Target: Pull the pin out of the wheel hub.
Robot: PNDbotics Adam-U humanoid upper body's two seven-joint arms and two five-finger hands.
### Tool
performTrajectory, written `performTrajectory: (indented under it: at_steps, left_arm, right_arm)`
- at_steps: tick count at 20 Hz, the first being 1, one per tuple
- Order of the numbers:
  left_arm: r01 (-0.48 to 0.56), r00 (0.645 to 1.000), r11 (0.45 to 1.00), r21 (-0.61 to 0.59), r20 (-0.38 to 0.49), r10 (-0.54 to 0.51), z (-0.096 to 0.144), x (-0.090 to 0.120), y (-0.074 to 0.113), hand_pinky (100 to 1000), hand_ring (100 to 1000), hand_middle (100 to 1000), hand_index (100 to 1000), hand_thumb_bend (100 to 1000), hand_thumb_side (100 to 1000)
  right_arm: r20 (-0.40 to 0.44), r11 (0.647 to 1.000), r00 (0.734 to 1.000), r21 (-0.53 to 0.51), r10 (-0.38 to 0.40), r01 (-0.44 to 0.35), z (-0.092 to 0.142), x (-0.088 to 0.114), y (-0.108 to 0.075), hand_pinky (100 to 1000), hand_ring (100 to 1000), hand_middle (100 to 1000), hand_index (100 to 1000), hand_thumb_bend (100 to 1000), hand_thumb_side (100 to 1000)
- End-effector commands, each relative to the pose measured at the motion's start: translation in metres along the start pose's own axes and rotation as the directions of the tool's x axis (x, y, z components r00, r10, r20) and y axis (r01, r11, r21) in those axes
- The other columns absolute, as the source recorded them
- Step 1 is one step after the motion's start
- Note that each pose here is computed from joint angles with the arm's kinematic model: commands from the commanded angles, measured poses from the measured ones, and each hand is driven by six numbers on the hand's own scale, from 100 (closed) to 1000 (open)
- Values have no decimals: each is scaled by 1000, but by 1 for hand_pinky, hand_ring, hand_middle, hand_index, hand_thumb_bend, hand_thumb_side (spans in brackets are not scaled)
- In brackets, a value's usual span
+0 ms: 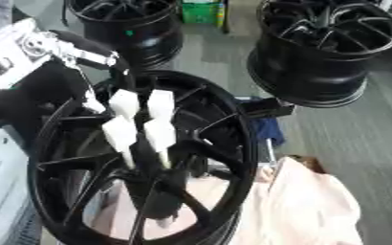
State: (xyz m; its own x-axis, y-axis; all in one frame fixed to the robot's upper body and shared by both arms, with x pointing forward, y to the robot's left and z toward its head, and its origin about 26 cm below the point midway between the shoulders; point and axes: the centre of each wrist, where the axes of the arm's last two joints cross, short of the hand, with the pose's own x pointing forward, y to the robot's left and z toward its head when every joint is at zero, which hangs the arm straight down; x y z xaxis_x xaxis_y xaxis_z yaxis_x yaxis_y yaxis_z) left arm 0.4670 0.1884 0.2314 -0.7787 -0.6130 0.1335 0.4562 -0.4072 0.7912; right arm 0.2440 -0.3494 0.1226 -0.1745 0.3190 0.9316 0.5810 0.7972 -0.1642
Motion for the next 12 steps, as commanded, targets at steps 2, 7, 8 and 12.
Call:
performTrajectory:
  at_steps: [2,7,8,12]
  left_arm:
    - [91,995,994,-66,44,-88,7,-2,8,804,785,668,805,449,381]
    - [92,995,993,-67,35,-90,7,-6,7,801,785,672,807,448,346]
    - [93,995,993,-69,32,-91,7,-7,6,801,785,672,807,448,346]
    - [84,996,994,-63,42,-81,4,-8,5,793,776,659,799,418,364]
  right_arm:
    - [26,1000,1000,-3,-12,13,-2,8,-1,710,726,757,772,100,760]
    - [22,1000,1000,2,-17,17,-2,7,0,710,726,756,772,100,762]
    - [23,1000,1000,3,-19,19,-1,7,0,710,726,756,772,100,762]
    - [17,1000,1000,4,-22,22,-1,6,1,710,727,756,771,100,764]
